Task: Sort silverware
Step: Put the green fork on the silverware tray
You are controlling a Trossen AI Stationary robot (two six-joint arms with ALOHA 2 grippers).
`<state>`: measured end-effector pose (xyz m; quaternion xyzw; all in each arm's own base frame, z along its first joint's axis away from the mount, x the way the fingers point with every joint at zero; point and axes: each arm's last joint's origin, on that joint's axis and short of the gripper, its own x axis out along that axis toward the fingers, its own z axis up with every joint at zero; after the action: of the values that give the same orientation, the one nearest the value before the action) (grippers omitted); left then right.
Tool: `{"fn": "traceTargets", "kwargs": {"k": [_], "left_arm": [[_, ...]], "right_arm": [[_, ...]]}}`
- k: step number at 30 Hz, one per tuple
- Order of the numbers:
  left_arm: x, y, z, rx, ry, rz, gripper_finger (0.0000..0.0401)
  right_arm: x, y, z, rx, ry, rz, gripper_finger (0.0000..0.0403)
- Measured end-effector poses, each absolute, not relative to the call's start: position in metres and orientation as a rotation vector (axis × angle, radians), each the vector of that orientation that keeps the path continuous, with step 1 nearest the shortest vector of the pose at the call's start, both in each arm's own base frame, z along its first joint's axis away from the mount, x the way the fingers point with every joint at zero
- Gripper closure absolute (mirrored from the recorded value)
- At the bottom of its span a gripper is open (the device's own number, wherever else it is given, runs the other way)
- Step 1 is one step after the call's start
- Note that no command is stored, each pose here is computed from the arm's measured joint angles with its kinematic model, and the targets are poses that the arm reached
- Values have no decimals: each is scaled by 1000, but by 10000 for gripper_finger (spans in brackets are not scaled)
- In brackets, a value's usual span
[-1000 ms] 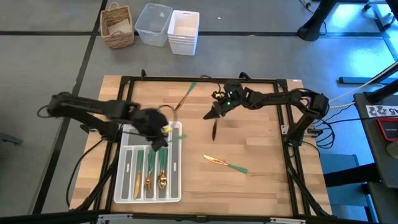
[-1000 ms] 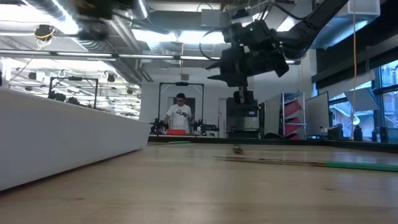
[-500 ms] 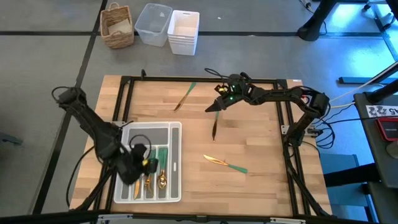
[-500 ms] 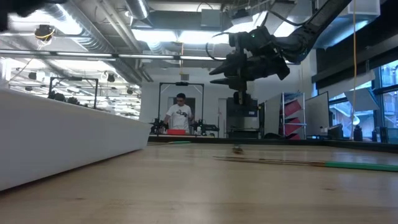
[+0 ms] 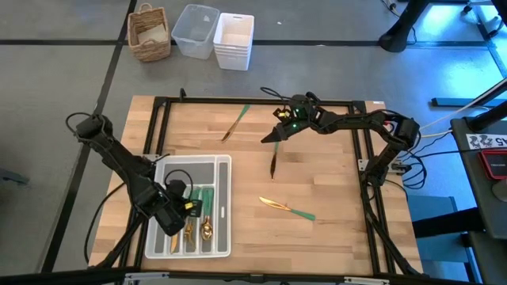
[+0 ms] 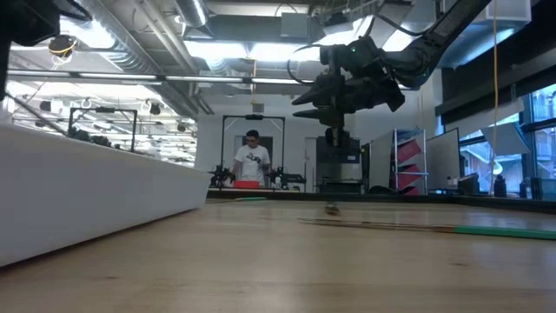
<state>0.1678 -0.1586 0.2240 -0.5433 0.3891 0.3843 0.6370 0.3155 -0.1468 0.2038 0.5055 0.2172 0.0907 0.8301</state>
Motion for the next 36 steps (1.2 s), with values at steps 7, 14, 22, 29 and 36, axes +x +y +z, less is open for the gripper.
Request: {"fn": "traceTargets", "kwargs": {"k": [7, 14, 22, 29, 36], "left_arm": [[164, -155, 222, -1192, 915, 928, 401], [181, -173, 202, -1255, 982, 913, 401], [195, -180, 179, -1220, 988, 952, 399], [179, -174, 202, -1192, 999, 955, 399], [166, -167, 218, -1105, 1047, 1030, 400]], "right_arm": [[316, -148, 203, 1073, 454, 164, 320], [316, -148, 203, 1072, 448, 140, 320], [316, -149, 203, 1075, 438, 100, 320], [316, -149, 203, 1095, 441, 95, 320], [316, -149, 202, 1095, 442, 95, 320]]}}
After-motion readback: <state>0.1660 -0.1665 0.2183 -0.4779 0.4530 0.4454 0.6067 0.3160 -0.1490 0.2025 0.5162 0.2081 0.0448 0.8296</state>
